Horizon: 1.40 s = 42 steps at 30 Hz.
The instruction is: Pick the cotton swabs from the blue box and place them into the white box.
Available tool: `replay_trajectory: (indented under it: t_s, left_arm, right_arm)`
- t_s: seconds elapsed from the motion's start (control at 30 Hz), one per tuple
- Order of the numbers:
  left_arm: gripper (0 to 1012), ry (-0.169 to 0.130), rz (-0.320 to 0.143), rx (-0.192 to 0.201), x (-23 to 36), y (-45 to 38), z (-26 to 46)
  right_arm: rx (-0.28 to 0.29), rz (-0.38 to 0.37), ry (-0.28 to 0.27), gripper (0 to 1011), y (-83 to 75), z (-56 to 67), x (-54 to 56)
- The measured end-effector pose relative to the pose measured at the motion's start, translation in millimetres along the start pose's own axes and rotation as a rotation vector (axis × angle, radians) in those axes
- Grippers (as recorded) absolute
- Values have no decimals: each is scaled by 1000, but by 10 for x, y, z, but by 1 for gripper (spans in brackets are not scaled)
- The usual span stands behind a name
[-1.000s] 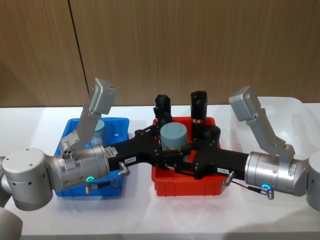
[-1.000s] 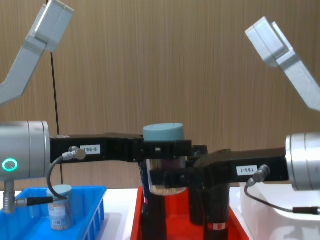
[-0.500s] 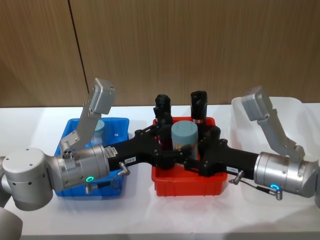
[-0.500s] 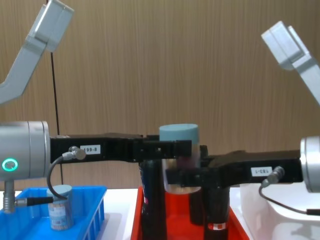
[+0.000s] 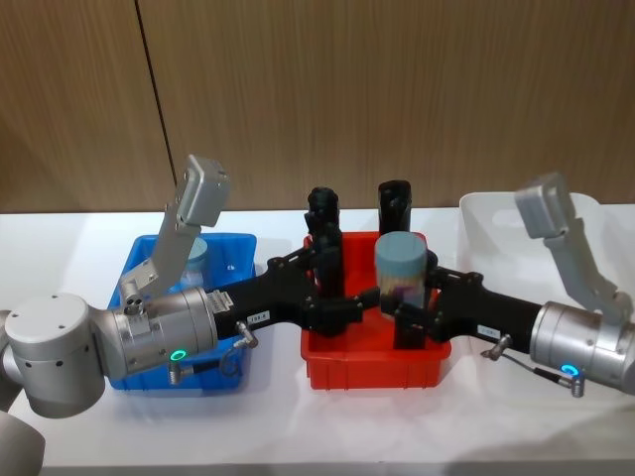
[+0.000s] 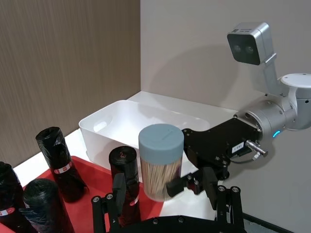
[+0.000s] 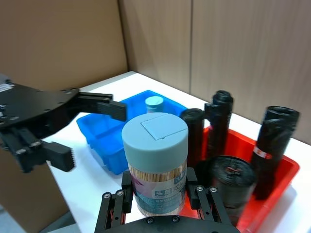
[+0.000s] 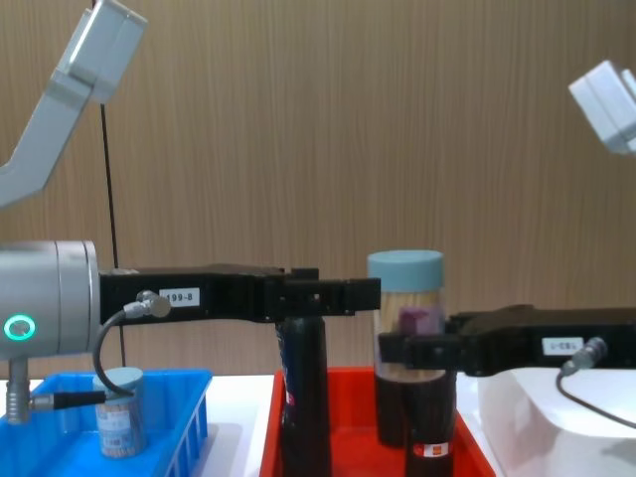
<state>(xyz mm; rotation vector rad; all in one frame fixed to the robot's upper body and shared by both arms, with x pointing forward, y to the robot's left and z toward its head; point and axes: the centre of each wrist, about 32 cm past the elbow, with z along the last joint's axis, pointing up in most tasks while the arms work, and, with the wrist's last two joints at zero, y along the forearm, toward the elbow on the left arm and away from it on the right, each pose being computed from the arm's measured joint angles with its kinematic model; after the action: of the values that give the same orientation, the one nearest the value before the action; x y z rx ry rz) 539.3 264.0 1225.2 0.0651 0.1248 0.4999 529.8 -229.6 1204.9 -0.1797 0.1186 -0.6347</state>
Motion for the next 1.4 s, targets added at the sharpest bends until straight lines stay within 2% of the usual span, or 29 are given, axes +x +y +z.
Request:
replay_trajectory:
  t_s: [0.37, 0.67, 0.9, 1.4]
  left_arm:
    - [1003, 0, 0, 0, 0, 0, 0]
    - [1003, 0, 0, 0, 0, 0, 0]
    - [1003, 0, 0, 0, 0, 0, 0]
    - [1003, 0, 0, 0, 0, 0, 0]
  right_arm:
    - [14, -86, 6, 633, -148, -44, 154]
    - [28, -168, 1, 633, -303, -18, 313]
    - [27, -217, -7, 632, -377, 1, 398]
    - [-36, -348, -38, 633, -491, -42, 597]
